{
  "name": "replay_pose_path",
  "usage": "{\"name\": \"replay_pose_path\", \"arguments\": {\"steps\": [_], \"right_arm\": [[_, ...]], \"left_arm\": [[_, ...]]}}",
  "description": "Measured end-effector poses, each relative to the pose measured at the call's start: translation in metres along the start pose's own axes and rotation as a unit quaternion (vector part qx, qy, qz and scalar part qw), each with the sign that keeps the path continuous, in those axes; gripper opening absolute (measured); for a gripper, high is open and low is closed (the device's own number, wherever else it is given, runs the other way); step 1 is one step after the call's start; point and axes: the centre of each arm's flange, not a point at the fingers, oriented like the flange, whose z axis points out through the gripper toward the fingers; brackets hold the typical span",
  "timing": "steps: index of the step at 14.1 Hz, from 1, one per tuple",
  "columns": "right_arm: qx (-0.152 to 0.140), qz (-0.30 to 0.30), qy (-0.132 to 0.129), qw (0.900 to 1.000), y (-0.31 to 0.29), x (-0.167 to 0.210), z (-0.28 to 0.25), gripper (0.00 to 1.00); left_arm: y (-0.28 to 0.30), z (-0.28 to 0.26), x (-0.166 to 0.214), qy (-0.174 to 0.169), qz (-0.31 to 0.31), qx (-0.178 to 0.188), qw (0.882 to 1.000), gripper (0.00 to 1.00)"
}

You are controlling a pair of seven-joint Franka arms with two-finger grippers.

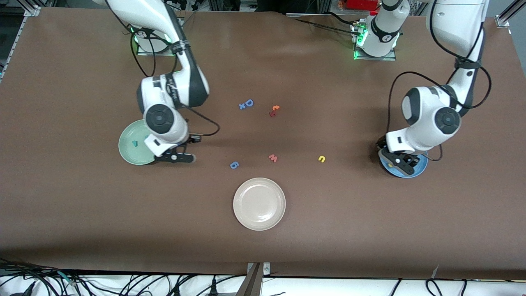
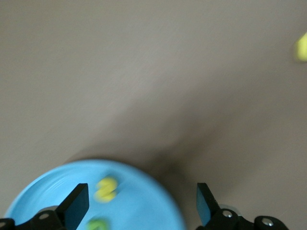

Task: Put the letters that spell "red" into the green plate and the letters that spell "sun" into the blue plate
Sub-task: 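Carry the orange e to the green plate with the right gripper and release, then grasp the yellow u with the left gripper while the right gripper withdraws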

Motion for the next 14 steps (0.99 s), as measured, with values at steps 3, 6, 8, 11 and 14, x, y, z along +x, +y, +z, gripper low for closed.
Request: {"name": "replay_pose_path", "arguments": {"steps": [3,6,8,11,14], "right_arm": [[-0.004,-0.026,-0.025,0.999,0.073,-0.013,0.032,0.28],[-0.002,-0.041,-0.045,0.998,0.127,-0.024,0.048,0.28],[-0.001,-0.048,-0.055,0.997,0.148,-0.030,0.061,0.28],[-0.003,-0.054,-0.057,0.997,0.174,-0.030,0.077,0.28],[-0.011,-0.056,-0.061,0.997,0.181,-0.028,0.087,0.43]], "left_arm": [[0.053,-0.015,0.045,0.025,-0.027,-0.008,0.999,0.99],[0.092,-0.022,0.070,0.038,-0.042,-0.019,0.998,0.99],[0.112,-0.013,0.077,0.031,-0.059,-0.024,0.997,0.98],[0.131,0.007,0.091,0.022,-0.059,-0.025,0.998,0.96],[0.141,0.022,0.103,0.022,-0.056,-0.023,0.998,0.91]]}}
